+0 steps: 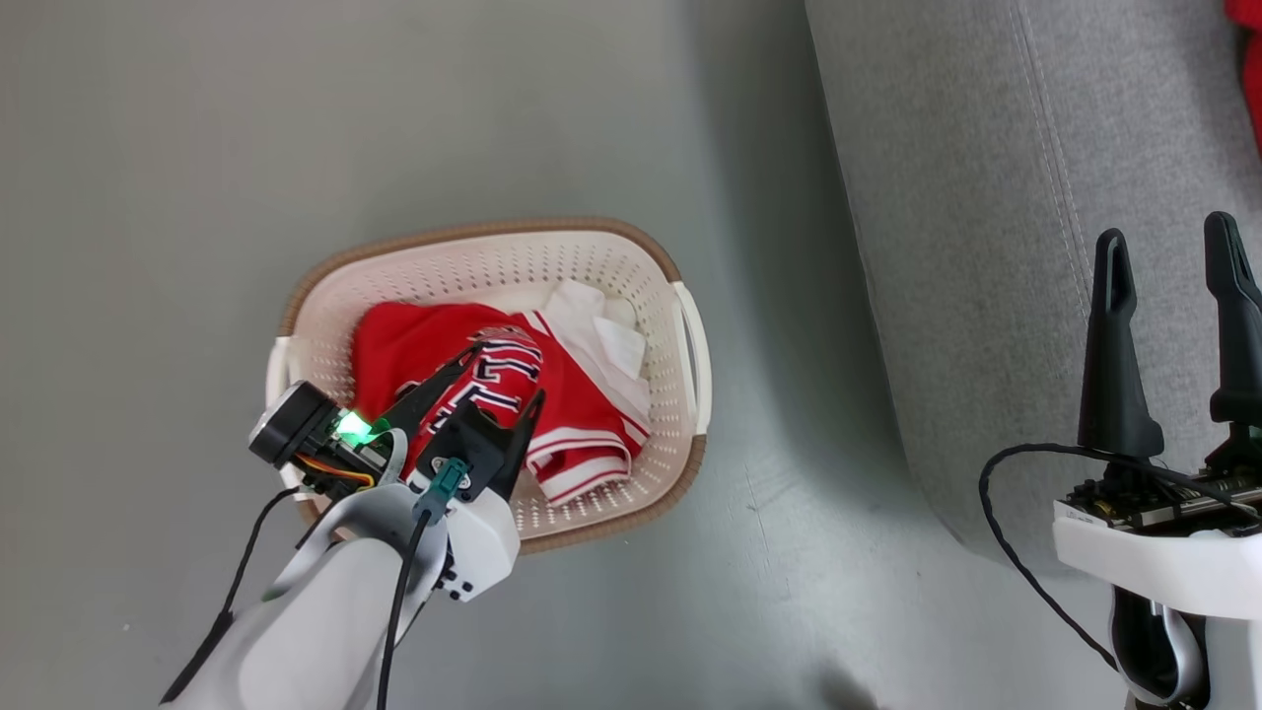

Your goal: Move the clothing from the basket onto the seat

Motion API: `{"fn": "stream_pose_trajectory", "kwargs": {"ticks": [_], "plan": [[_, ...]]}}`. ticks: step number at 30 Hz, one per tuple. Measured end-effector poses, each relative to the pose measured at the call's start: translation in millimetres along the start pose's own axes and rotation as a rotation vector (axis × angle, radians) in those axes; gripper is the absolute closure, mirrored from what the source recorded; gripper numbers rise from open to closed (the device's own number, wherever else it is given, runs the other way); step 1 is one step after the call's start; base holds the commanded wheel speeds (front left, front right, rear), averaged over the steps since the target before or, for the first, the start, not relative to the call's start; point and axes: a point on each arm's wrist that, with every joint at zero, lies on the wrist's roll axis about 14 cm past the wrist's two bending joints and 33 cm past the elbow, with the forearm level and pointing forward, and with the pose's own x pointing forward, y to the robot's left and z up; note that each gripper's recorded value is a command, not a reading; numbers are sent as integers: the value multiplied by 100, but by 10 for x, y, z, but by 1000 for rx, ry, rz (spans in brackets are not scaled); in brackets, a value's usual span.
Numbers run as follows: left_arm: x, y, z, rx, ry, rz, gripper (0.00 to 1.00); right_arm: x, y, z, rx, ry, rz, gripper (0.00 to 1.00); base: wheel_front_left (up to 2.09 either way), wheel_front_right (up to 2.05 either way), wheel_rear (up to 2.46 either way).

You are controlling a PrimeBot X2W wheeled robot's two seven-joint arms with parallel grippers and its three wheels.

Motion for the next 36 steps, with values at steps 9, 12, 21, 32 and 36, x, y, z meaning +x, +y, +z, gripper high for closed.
{"fn": "stream_pose_trajectory", "kwargs": {"ticks": [9, 12, 21, 32, 36], "plan": [[245, -78, -449, 37, 121, -80, 0, 14, -115, -227, -14, 50, -35, 0, 0, 0, 0], [346, -101, -526, 48, 140, -106, 0, 26, -139, -287, -8, 61, -43, 0, 0, 0, 0], [608, -67, -846, 100, 233, -140, 0, 68, -187, -435, 4, 90, -59, 0, 0, 0, 0], [818, -38, -1228, 122, 356, -162, 0, 93, -275, -590, -2, 127, -82, 0, 0, 0, 0], [877, -47, -1339, 126, 392, -169, 0, 84, -292, -667, -3, 151, -87, 0, 0, 0, 0]]}}
